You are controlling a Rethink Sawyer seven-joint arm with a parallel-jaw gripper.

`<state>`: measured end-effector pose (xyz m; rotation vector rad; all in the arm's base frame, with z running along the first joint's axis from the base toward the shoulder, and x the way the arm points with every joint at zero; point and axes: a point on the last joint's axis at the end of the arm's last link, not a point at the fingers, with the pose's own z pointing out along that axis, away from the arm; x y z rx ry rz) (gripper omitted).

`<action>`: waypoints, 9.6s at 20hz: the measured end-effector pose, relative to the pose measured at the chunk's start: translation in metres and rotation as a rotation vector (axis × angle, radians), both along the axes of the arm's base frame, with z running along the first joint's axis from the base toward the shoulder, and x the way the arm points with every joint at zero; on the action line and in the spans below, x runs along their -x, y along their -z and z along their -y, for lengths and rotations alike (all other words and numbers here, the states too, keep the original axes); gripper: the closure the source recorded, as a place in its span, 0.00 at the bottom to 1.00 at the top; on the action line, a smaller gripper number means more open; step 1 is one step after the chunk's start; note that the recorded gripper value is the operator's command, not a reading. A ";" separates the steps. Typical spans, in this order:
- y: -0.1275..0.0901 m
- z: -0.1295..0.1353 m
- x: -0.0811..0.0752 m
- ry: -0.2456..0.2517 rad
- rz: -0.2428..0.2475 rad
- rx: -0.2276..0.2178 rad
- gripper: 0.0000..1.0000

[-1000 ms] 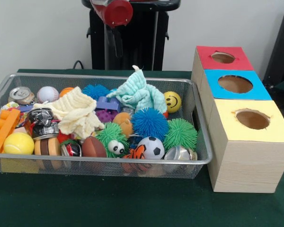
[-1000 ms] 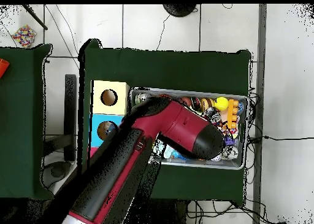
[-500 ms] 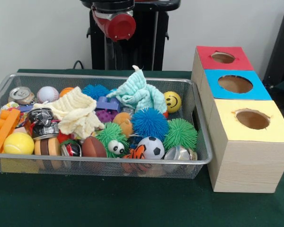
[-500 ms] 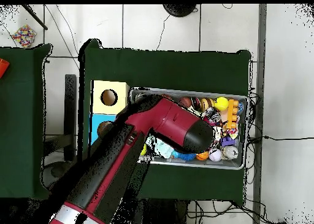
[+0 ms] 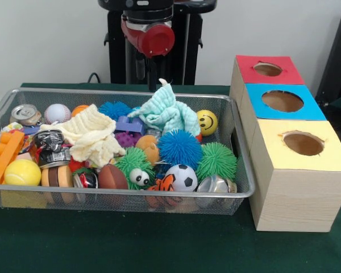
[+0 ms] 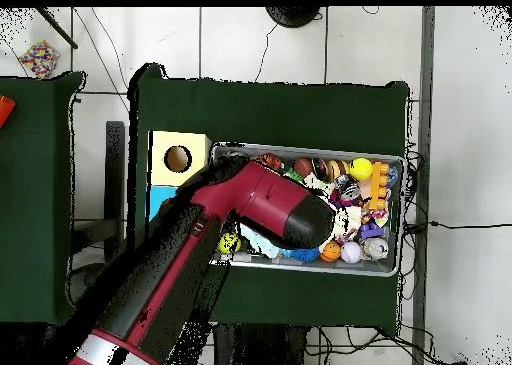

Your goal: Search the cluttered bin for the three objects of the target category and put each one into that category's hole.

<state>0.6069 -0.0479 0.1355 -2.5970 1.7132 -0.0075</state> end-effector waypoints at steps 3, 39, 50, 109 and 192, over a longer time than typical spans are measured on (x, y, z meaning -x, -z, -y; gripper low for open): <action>0.004 0.000 -0.002 -0.004 0.014 0.021 0.00; 0.028 0.018 -0.002 -0.021 0.029 0.118 0.00; 0.026 0.023 -0.013 -0.024 0.120 0.174 0.00; 0.156 -0.009 0.052 -0.207 0.113 0.360 0.00; 0.087 -0.002 0.044 -0.274 0.130 0.435 0.00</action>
